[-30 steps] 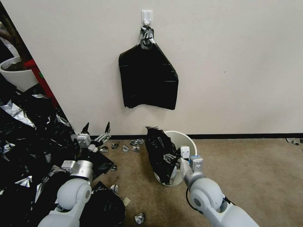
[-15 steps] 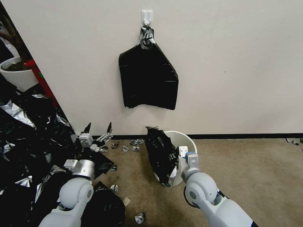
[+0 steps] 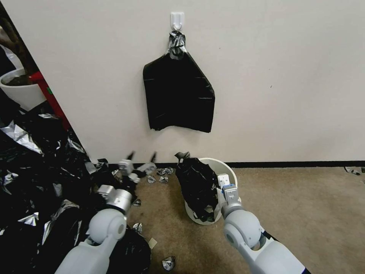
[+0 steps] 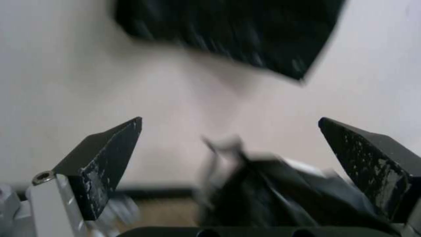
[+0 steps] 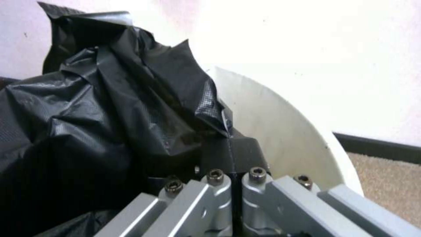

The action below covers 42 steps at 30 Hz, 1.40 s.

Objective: Place a trash bag onto the trash bin.

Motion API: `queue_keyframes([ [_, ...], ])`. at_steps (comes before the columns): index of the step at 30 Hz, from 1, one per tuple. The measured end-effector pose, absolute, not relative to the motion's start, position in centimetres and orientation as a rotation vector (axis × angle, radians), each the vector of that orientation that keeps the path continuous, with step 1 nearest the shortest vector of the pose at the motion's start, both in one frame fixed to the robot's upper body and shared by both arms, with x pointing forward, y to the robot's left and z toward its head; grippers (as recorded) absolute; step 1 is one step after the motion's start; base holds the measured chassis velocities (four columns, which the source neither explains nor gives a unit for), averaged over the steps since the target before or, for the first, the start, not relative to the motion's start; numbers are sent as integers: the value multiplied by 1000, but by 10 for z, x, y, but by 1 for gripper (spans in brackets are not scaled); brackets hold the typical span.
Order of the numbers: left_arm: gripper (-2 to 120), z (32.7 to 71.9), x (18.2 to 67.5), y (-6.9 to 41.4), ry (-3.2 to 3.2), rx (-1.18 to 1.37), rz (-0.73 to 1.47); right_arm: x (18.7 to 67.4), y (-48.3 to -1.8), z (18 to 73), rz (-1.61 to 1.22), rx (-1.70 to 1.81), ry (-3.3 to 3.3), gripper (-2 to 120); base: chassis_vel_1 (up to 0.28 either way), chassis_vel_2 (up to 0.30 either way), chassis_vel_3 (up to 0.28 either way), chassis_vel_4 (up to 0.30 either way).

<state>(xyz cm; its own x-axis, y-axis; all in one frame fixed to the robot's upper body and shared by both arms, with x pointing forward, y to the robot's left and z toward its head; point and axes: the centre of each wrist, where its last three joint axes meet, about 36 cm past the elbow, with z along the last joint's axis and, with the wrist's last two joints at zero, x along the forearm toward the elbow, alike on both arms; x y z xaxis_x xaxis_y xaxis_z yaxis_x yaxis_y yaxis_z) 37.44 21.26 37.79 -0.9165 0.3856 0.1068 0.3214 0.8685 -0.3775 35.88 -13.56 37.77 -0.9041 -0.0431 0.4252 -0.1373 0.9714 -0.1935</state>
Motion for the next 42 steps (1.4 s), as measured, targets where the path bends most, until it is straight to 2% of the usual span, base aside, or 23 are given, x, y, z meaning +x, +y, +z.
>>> queue_keyframes([
  [2,100,377,373,181,-2763,-531,523,356,-134,375,323,116,-2710,0,0,0,0,0],
  [9,100,373,377,130,-2562,-363,447,353,-136,371,339,94,-2724,0,0,0,0,0],
  [15,100,370,383,116,-2515,-321,448,352,-140,369,368,94,-2737,0,0,0,0,0],
  [19,91,370,385,109,-2474,-314,458,349,-141,369,389,99,-2747,0,0,0,0,0],
  [22,77,371,385,102,-2426,-305,417,349,-140,369,404,98,-2764,0,0,0,0,0],
  [23,77,371,385,102,-2426,-305,417,349,-140,369,404,98,-2764,0,0,0,0,0],
  [25,67,372,385,98,-2405,-291,389,349,-139,368,411,97,-2773,0,0,0,0,0],
  [26,67,372,385,98,-2405,-291,389,349,-139,368,411,97,-2773,0,0,0,0,0],
  [28,56,371,386,95,-2388,-272,361,348,-139,367,422,94,-2785,0,0,0,0,0],
  [29,56,371,386,95,-2388,-272,361,348,-139,367,422,94,-2785,0,0,0,0,0],
  [31,44,370,386,95,-2378,-258,339,347,-140,366,423,90,-2801,0,0,0,0,0],
  [33,40,369,386,96,-2373,-255,330,347,-140,365,419,89,-2815,0,0,0,0,0],
  [36,25,366,387,103,-2365,-239,315,348,-142,364,400,84,-2861,0,0,0,0,0],
  [37,25,366,387,103,-2365,-239,315,348,-142,364,400,84,-2861,0,0,0,0,0],
  [41,9,359,385,121,-2401,-270,325,350,-148,368,362,80,-2925,0,0,0,0,0],
  [42,9,359,385,121,-2401,-270,325,350,-148,368,362,80,-2925,0,0,0,0,0],
])
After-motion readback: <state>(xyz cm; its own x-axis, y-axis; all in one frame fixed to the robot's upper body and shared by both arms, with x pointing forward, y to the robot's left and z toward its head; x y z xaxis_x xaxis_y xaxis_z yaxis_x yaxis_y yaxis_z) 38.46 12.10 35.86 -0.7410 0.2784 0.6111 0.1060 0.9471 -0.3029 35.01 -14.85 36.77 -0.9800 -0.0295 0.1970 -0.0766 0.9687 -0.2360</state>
